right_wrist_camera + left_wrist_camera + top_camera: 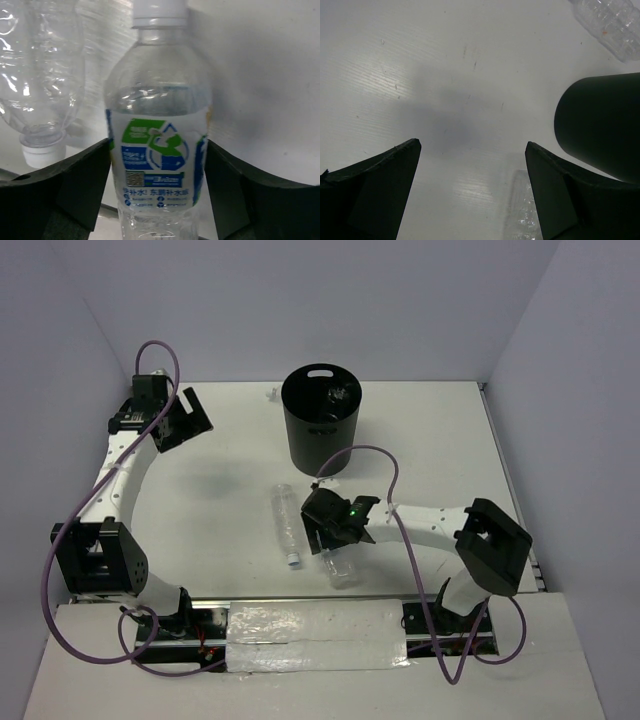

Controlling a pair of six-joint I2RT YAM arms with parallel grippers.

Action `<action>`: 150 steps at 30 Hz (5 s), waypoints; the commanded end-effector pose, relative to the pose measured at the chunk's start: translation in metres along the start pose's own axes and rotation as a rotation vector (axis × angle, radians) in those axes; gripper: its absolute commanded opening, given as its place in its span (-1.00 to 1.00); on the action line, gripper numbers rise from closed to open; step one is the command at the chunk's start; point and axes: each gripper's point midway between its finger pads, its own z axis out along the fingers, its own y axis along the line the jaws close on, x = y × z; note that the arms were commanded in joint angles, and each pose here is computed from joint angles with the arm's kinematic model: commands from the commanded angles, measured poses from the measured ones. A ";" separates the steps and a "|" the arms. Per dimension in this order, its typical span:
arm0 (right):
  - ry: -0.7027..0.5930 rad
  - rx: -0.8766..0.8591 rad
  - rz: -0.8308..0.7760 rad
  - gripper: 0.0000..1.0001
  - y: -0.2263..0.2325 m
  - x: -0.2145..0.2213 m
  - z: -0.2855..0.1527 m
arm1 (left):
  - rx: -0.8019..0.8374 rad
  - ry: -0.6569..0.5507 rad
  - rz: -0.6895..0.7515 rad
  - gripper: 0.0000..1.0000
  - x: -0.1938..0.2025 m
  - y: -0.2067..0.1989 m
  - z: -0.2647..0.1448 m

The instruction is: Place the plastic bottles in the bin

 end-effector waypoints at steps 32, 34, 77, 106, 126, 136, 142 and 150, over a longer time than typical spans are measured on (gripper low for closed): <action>-1.508 0.276 0.296 0.22 -0.066 -0.382 -0.343 | 0.034 -0.023 0.054 0.99 -0.001 -0.008 -0.031; -1.498 0.302 0.293 0.23 -0.064 -0.392 -0.327 | 0.027 -0.010 0.058 0.99 0.002 -0.006 -0.031; -0.460 -0.273 0.046 0.97 0.086 -0.115 -0.123 | 0.042 -0.045 0.035 0.99 -0.010 -0.014 -0.040; -0.432 -0.115 -0.089 -0.09 0.106 -0.148 -0.091 | 0.007 -0.047 0.043 0.99 -0.008 -0.006 -0.038; -1.401 0.434 0.168 0.07 -0.063 -0.379 -0.295 | 0.027 -0.082 0.049 0.99 -0.024 -0.014 -0.054; -1.306 0.478 0.091 0.12 -0.052 -0.398 -0.208 | 0.013 -0.062 0.063 0.99 -0.024 -0.013 -0.047; -1.239 0.435 0.094 0.44 -0.047 -0.387 -0.177 | 0.025 -0.054 0.059 0.99 -0.024 -0.016 -0.046; -1.235 0.406 0.075 0.88 -0.043 -0.373 -0.195 | 0.097 -0.050 0.021 0.99 -0.032 -0.035 -0.039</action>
